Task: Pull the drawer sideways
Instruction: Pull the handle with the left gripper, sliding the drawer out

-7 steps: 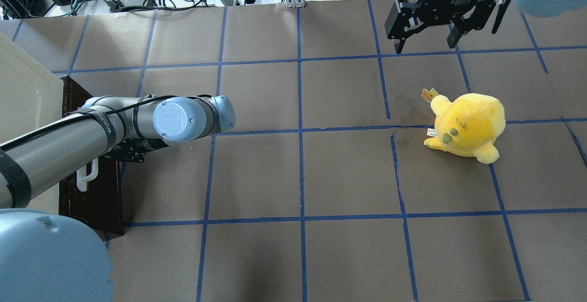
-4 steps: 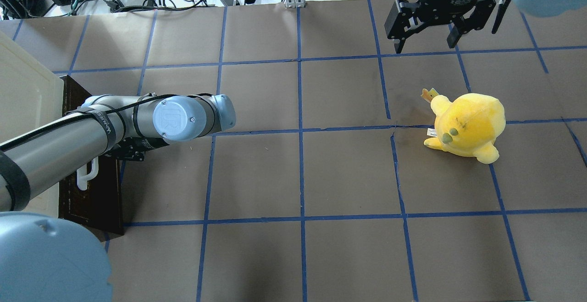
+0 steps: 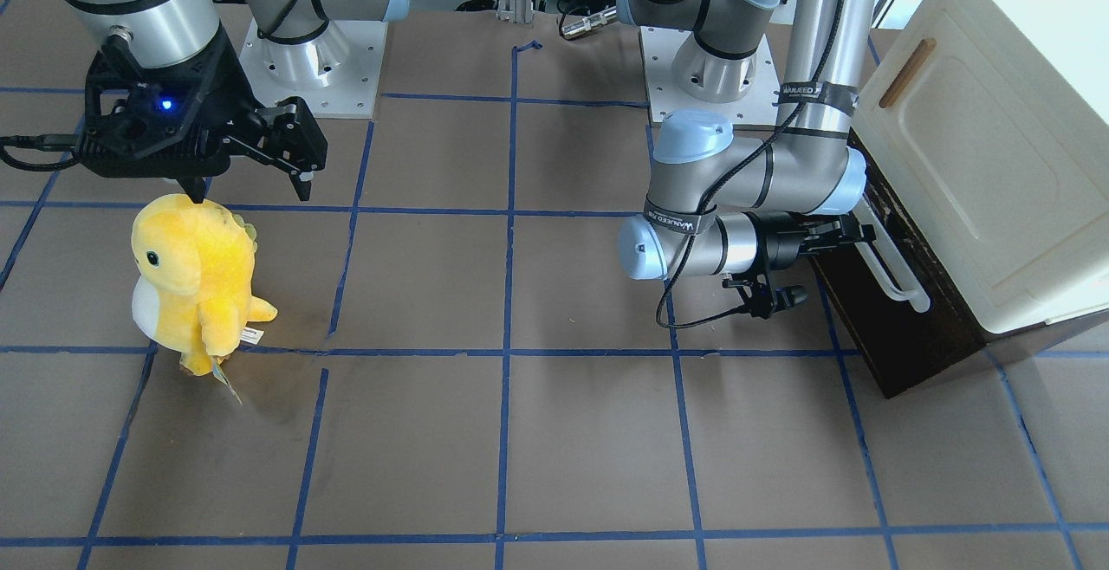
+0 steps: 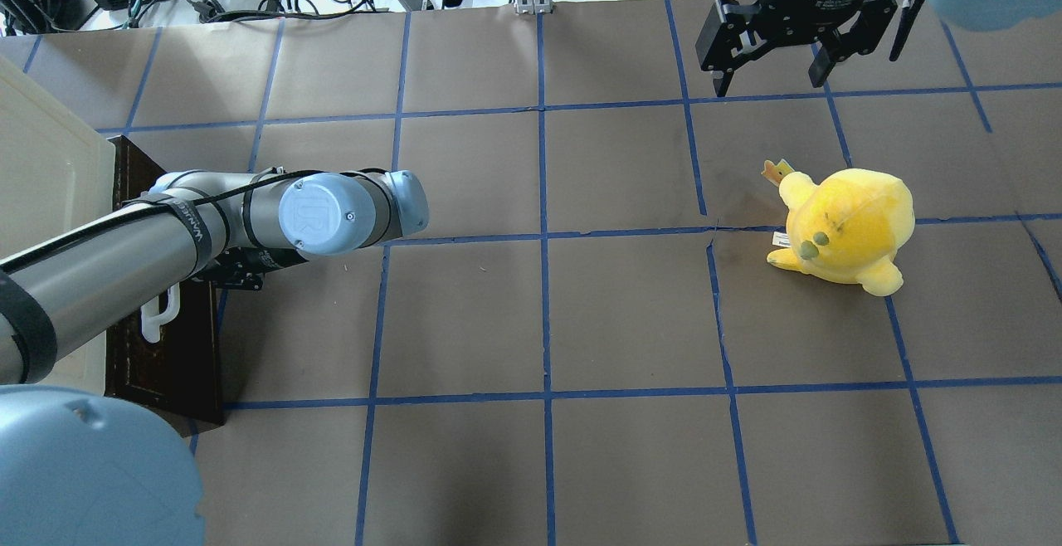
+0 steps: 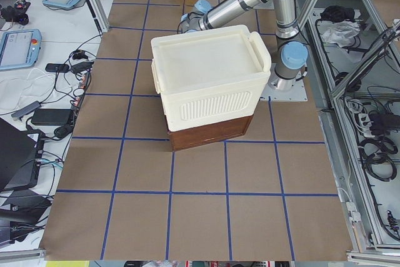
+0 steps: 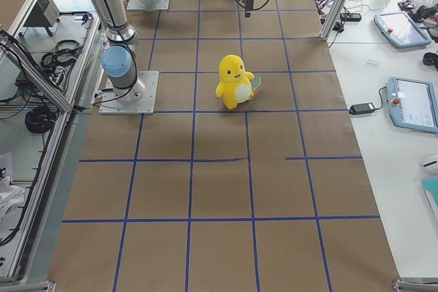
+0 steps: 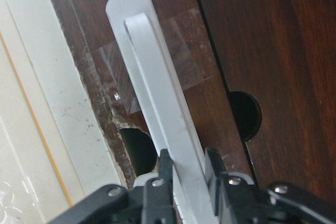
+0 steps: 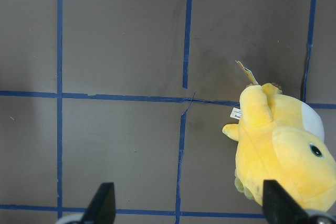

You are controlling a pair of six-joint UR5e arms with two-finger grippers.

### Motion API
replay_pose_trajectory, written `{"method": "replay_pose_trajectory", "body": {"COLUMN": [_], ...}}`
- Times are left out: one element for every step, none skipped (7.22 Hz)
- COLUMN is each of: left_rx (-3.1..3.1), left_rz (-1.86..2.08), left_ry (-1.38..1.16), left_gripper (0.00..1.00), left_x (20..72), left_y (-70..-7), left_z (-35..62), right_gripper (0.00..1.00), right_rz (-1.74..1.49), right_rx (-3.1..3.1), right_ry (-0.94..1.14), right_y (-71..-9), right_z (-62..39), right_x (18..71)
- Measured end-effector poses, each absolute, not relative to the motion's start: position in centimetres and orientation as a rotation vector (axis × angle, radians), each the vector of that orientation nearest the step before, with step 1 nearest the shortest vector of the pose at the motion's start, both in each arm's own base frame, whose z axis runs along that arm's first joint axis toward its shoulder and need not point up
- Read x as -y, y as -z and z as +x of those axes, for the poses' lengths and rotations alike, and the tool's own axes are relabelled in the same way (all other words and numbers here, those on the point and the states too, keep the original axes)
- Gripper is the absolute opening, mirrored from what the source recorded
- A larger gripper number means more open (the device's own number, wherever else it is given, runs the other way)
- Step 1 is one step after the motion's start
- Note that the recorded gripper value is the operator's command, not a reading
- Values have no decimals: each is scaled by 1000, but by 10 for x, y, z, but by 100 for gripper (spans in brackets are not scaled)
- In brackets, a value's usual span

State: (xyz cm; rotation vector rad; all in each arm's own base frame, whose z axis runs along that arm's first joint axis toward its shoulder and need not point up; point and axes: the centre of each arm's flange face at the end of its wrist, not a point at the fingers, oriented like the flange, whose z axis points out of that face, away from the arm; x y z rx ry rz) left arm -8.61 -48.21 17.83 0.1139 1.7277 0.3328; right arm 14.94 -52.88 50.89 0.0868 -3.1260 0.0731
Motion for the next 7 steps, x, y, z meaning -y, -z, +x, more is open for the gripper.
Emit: {"method": "replay_pose_trajectory", "body": {"left_rx": [-1728,-1728,-1728,-1728,-1728,-1728,-1728], "left_rz": [114,114,115,116,117,119,123], "left_ry": [-331,-330,-329,-329,-329,-328,-323], "left_gripper": [20,20,20,20,20,20,20], "left_x": [483,483,483,483,483,482,482], "left_y": [-179,-179,-179,-178,-178,-178,-178], "left_z": [-87,-87,-87,-88,-88,-89,-92], "right_gripper": [100,100,100,100,100,100,100], "right_rz": [87,87,87,86,86,86,86], "right_rx": [3126,3126,3126,3126,3126,3126,3126], "right_ry": [-73,-73,-73,-73,-73,-73,-73], "right_y": [-509,-509,-509,-509,-509,-509,-509], "right_z": [149,149,149,149,149,149,149], "right_x": [529,529,529,529,529,529,529]}}
